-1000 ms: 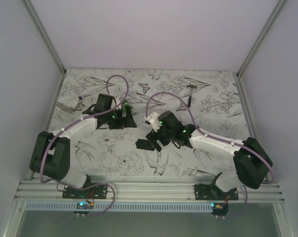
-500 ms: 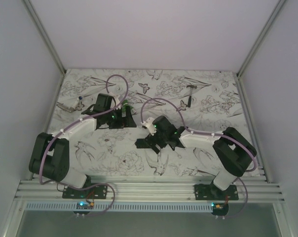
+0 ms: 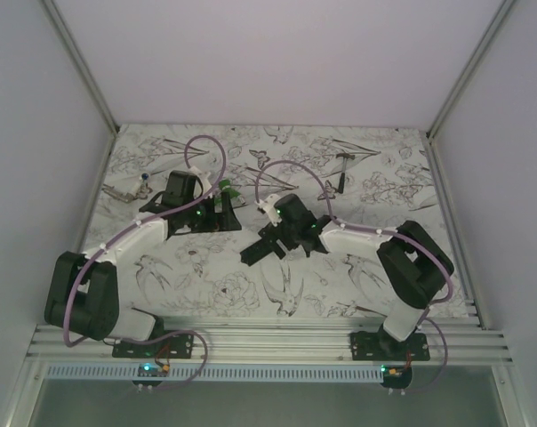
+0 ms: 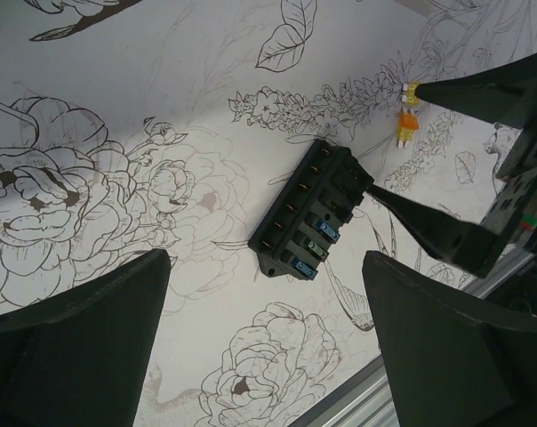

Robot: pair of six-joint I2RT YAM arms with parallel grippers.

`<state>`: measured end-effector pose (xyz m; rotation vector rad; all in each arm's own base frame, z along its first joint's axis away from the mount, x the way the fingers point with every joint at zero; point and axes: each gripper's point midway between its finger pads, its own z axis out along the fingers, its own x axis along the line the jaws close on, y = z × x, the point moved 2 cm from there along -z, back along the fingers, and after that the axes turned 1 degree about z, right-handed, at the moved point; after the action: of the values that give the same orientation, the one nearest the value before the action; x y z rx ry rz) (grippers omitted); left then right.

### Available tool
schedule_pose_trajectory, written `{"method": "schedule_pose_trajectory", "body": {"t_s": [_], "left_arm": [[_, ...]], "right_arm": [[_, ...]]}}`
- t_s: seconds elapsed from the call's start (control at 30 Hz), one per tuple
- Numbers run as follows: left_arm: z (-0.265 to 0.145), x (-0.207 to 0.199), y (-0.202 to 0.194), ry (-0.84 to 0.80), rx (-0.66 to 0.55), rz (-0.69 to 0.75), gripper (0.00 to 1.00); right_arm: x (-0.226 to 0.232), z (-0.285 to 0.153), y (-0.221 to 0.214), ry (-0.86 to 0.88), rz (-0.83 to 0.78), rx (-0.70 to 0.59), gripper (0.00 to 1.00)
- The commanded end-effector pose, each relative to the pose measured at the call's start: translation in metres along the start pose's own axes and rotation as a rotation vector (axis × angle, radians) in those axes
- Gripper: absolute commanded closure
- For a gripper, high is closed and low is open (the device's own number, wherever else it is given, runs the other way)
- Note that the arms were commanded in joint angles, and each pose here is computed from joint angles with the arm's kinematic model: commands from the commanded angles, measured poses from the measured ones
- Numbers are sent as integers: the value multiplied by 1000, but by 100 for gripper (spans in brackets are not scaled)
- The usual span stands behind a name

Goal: Snap on the fuse box
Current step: Place the fuse box base at the center of the board, then pick up the fuse from the center of the board.

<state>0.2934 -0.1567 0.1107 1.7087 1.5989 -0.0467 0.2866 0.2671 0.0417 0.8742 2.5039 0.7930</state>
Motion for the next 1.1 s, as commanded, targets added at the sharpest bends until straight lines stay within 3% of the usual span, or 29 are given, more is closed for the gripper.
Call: {"method": "schedule_pose_trajectory", "body": {"t_s": [0.0, 0.1, 0.27, 0.5, 1.07], "left_arm": [[-6, 4, -2, 21, -3, 16, 7], [-6, 6, 0, 37, -12, 17, 6], [-6, 9, 5, 55, -23, 21, 6], [-4, 10, 8, 58, -25, 22, 6], [-10, 6, 5, 42, -34, 29, 6]], "right_arm": [[-15, -21, 29, -35, 121, -29, 11], [-19, -33, 34, -66, 244, 34, 11], [-23, -40, 28, -179, 509, 177, 27], [-12, -28, 13, -200, 713, 269, 39], [-30, -10, -15, -337, 867, 305, 52]]}}
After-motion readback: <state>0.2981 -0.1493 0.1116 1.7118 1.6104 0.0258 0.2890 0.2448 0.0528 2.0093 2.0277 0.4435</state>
